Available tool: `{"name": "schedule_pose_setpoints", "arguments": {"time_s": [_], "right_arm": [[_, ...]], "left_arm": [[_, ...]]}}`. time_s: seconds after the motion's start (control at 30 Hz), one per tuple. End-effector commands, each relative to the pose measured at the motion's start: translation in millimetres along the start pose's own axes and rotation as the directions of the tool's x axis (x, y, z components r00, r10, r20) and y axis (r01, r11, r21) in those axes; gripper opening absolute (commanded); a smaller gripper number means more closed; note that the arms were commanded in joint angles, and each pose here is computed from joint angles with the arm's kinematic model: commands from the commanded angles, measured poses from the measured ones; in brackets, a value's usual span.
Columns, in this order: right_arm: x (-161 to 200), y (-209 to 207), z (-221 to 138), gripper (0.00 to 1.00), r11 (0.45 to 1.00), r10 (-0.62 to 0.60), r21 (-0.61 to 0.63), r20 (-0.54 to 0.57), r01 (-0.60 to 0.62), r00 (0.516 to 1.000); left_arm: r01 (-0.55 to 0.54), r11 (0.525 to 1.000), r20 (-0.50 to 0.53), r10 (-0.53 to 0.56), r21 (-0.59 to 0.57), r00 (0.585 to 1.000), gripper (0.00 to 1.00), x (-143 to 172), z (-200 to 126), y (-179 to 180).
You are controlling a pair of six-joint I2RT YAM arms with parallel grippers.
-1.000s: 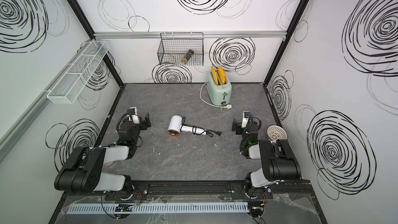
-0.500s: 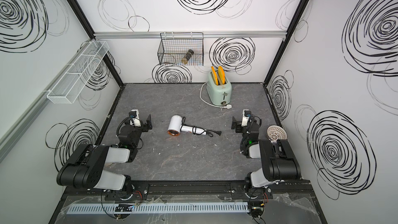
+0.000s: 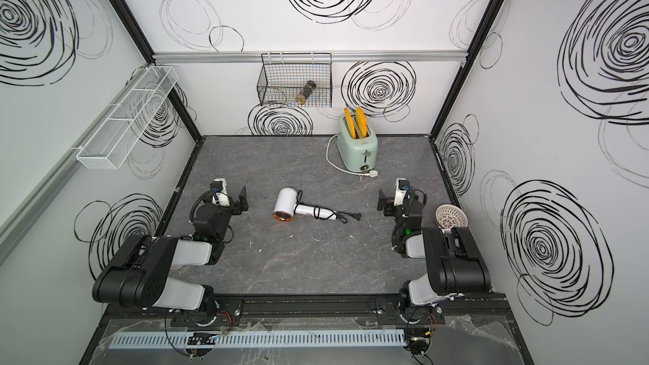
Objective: Wrap the cord around the hair dryer
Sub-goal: Reset both arms
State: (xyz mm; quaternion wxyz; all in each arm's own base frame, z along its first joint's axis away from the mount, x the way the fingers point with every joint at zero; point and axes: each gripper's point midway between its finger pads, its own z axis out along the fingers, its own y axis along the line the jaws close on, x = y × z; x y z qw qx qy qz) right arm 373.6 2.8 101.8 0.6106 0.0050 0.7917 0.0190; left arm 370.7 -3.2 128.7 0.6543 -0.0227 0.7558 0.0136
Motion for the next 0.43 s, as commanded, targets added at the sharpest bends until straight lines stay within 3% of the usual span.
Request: {"name": "schedule_pose_setpoints", "arguments": {"time_s": [0.0, 0.4], "right_arm": [[-15.6, -0.2, 1.1, 0.98, 1.000, 0.003, -0.002, 0.054, -0.003, 0.999], [-16.1, -0.3, 1.6, 0.98, 1.000, 0.003, -0.001, 0.055, -0.003, 0.998]], "left_arm": [[-0.014, 1.000, 0.069, 0.012, 0.028, 0.998, 0.96, -16.1, -0.7, -4.3], [-0.009, 0.999, 0.073, 0.006, 0.034, 0.997, 0.96, -17.0, -1.3, -3.7]]}}
